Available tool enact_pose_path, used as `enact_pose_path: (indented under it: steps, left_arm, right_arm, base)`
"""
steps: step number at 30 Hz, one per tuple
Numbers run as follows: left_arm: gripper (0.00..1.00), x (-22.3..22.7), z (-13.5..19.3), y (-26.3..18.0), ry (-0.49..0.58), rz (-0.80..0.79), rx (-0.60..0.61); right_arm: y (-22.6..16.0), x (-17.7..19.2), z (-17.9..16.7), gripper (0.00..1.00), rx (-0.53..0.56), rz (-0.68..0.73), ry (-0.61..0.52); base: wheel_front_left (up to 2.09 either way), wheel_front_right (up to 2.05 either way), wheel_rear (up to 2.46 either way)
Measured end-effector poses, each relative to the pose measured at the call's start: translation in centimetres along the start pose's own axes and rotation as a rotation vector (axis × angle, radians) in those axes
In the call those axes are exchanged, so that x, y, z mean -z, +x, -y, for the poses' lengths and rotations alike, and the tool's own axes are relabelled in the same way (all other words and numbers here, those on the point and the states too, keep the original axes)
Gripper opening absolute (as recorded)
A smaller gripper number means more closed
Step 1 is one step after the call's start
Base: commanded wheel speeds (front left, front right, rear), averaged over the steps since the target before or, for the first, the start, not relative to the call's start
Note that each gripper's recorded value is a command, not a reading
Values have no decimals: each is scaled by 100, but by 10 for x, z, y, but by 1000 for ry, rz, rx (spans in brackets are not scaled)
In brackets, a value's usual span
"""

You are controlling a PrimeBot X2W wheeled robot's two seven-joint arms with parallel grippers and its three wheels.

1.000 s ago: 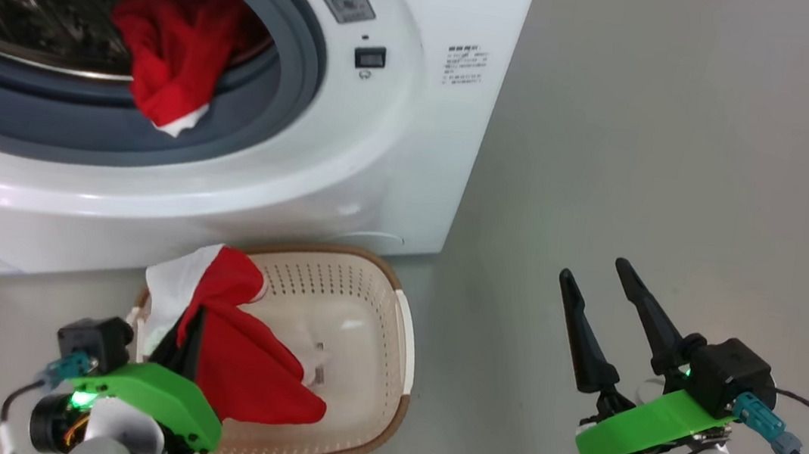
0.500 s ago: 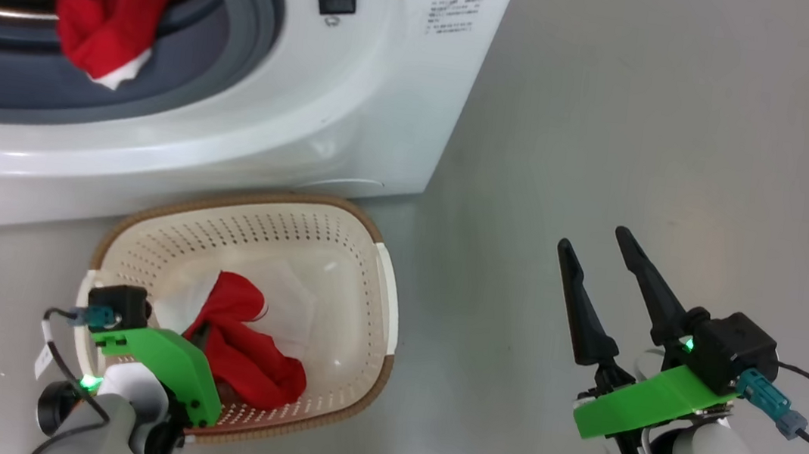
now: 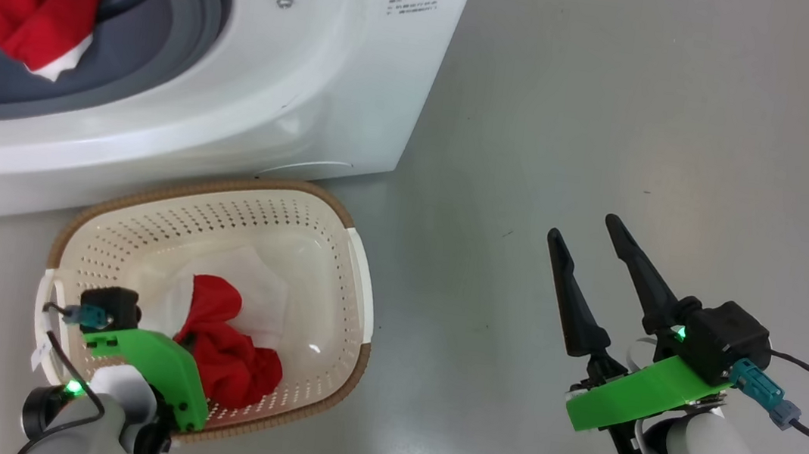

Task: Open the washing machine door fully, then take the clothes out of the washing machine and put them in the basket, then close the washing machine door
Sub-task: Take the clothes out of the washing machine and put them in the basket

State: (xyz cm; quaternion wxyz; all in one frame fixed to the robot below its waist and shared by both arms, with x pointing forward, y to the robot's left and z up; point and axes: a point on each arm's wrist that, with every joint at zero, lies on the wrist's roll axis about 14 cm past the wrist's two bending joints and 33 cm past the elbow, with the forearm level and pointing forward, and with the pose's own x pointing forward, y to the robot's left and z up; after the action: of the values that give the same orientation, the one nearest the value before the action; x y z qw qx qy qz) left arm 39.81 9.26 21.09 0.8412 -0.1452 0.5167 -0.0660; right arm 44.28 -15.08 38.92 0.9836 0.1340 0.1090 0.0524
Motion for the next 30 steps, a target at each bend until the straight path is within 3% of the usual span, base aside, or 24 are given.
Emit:
enact_pose_path:
  steps: [1, 14, 30]
  left_arm:
    - [100, -3, 0, -1, 2, 14, -1]
    - [100, -51, 10, -36, 9, 283, 16]
    - [100, -92, 4, -124, -6, 618, 51]
  right_arm:
    - [0, 0, 0, 100, 0, 1, 0]
    - [-11, -30, -6, 100, -2, 75, 14]
    - [-52, -66, -25, 100, -32, 177, 12]
  base:
    - [0, 0, 0]
    - [0, 0, 0]
    - [0, 0, 0]
